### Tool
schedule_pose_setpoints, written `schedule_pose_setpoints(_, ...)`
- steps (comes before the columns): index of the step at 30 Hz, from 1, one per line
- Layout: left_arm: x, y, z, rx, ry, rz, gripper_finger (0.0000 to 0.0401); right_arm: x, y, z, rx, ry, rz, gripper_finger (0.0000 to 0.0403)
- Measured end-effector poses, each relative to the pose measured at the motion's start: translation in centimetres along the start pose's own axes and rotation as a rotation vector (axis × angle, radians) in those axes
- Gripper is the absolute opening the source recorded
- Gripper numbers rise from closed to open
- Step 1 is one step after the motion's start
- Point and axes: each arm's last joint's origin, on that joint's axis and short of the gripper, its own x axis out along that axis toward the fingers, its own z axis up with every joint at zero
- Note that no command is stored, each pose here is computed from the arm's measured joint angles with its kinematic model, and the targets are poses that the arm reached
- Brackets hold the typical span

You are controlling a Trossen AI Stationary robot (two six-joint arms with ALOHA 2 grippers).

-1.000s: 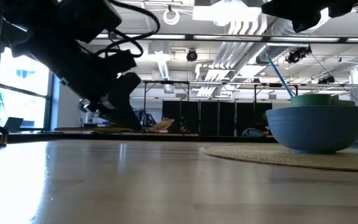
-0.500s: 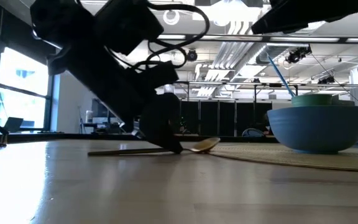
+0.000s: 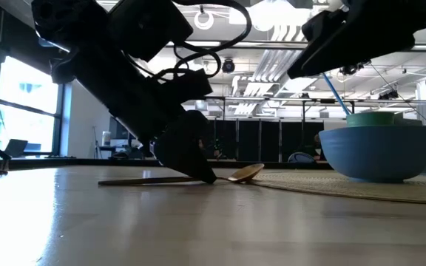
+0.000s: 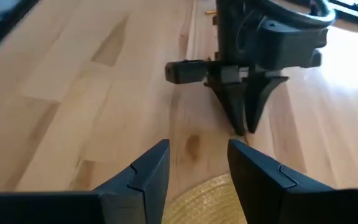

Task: Pick & Place Utensil
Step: Put the spoon into the blue bowl

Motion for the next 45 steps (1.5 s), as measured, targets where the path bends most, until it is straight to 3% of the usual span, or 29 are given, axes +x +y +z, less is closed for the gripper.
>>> schedule_pose_setpoints(7, -3.4, -0.5, 0.8, 0.051, 0.031, -0.029, 0.0102, 1.4, -1.2, 0.1, 0.049, -0.002, -0.011, 0.0156)
schedule_pose_setpoints(14, -8.7, -0.1, 1.7, 0.088, -0.051, 0.109, 0.0103, 6.6, -3.6, -0.4, 0.103, 0.029, 0.051, 0.0156)
schedule_pose_setpoints(20, -12.0, 2.4, 1.9, 0.054, -0.139, 0.152, 0.0104, 10.6, -5.0, 2.0, 0.036, 0.021, 0.094, 0.0156)
schedule_pose_setpoints(29, -16.1, 6.6, 1.9, -0.015, -0.314, 0.230, 0.0104, 16.5, -6.8, 3.4, -0.002, 0.206, 0.102, 0.0156)
schedule_pose_setpoints(36, -17.5, 8.5, 0.7, -0.066, -0.350, 0.186, 0.0104, 18.2, -8.2, 2.5, 0.032, 0.216, 0.126, 0.0154)
schedule_pose_setpoints(45, -17.3, 8.6, 0.1, -0.081, -0.324, 0.141, 0.0104, 18.6, -8.9, -0.1, 0.070, 0.081, 0.160, 0.0119)
